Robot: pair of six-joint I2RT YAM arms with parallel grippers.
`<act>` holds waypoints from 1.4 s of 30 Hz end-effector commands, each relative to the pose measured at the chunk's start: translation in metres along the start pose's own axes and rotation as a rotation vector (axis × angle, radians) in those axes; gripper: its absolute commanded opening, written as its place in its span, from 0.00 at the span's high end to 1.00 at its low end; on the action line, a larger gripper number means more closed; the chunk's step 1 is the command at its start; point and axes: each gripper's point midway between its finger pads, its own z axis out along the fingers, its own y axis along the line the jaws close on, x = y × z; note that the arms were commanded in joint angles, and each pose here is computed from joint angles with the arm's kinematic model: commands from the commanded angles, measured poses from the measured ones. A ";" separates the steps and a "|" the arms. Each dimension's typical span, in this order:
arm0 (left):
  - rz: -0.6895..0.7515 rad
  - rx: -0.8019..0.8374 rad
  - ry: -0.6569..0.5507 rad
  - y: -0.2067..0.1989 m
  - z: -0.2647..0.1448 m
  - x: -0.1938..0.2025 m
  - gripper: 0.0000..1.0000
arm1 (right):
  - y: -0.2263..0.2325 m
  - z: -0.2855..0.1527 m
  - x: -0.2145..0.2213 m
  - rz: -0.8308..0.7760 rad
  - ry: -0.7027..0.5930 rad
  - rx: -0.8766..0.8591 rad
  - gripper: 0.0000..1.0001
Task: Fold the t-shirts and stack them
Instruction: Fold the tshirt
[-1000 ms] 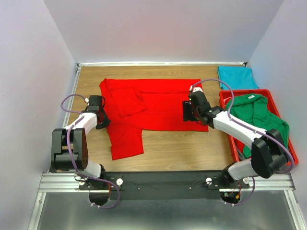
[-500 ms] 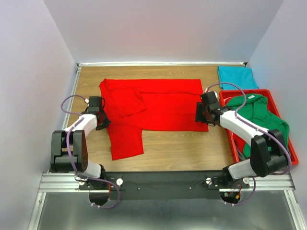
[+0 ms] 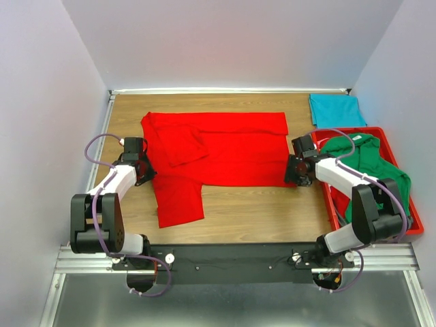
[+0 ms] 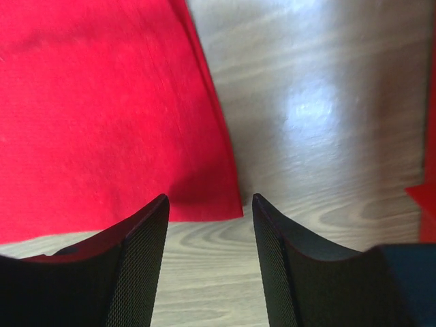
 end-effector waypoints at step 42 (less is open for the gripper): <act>-0.019 0.129 -0.123 -0.029 -0.026 -0.064 1.00 | 0.022 -0.027 -0.075 0.044 -0.096 -0.042 0.99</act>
